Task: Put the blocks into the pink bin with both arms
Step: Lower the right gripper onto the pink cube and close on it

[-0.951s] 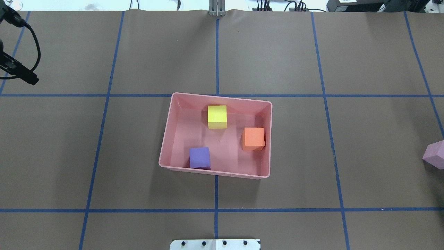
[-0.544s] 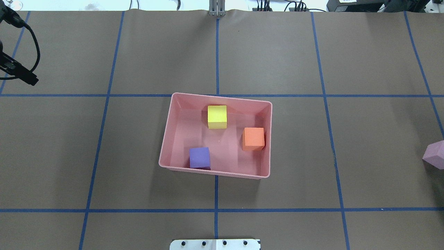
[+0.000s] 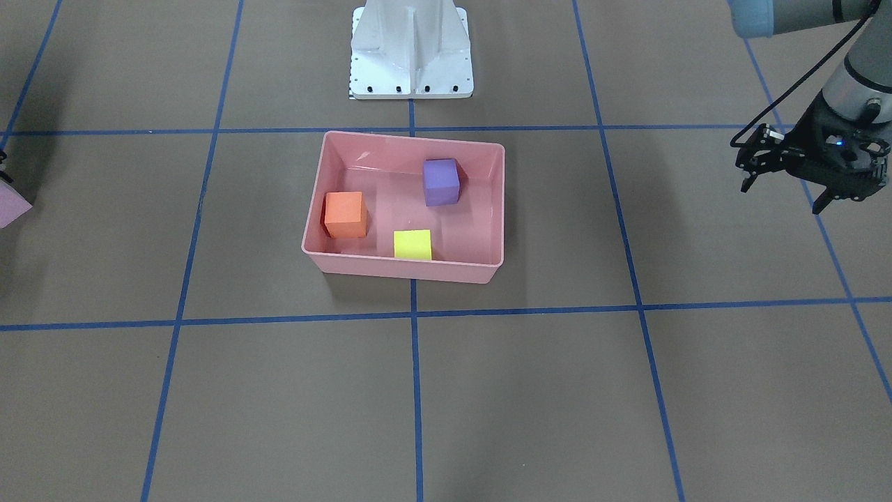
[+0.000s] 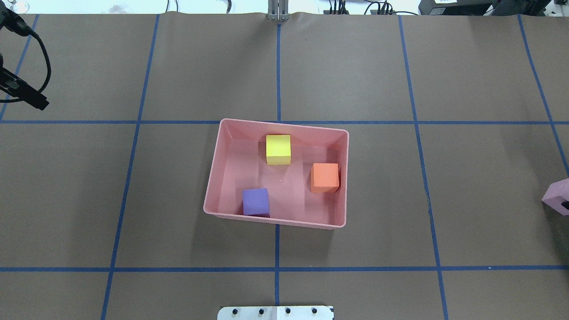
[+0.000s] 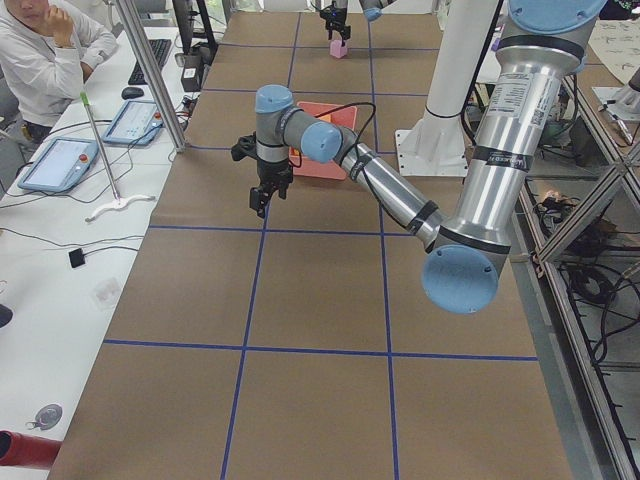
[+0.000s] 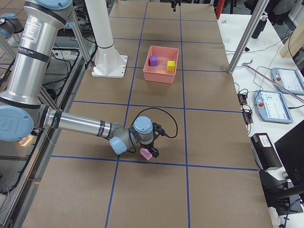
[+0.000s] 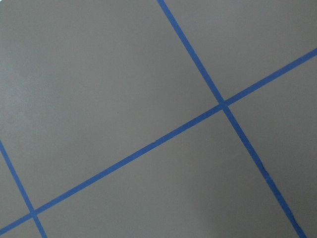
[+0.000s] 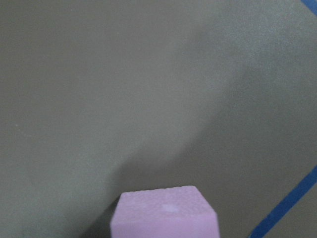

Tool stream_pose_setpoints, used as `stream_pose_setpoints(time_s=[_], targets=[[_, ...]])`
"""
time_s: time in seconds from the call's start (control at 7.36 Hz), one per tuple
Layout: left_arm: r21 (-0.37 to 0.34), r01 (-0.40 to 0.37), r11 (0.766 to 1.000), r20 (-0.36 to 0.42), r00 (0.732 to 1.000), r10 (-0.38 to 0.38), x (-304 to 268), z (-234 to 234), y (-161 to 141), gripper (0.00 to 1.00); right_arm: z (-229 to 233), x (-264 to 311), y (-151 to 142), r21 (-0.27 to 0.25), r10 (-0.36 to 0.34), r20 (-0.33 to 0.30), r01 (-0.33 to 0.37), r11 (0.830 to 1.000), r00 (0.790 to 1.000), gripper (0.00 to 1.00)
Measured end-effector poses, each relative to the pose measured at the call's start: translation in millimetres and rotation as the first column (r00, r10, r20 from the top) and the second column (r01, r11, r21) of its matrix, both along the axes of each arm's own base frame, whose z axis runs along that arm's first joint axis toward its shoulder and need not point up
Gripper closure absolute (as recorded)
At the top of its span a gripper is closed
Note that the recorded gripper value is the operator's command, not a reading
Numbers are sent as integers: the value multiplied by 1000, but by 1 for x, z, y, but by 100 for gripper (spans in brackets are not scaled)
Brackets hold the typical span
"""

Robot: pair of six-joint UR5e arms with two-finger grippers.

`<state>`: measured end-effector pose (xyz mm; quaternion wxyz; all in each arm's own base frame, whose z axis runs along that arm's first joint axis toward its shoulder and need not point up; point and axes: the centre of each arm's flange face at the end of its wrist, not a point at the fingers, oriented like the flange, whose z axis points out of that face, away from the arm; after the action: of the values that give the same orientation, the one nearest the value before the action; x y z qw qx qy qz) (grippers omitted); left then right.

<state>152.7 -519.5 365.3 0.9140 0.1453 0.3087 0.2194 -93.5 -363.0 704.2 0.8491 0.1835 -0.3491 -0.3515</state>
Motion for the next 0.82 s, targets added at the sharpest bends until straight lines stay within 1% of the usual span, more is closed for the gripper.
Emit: stream_pose_setpoints(time_s=[0.41,0.54,0.68,0.82], targets=[[-1,3,1000,-1,1000,-3,0,-1,0,0,6,-2,2,-8,-7,-5,7,1000,1000,0],[-2,3,1000,-2,1000,-3,0,-1,0,0,10,-2,3,-13,-8,-9,8,1000,1000,9],[-2,3,1000,-2,1000,-3,1,-1,0,0,11,-3,3,-21,-3,-13,3,1000,1000,59],[-2,3,1000,-2,1000,-3,1,-1,0,0,11,-4,2,-33,14,-18,-15,999,1000,93]])
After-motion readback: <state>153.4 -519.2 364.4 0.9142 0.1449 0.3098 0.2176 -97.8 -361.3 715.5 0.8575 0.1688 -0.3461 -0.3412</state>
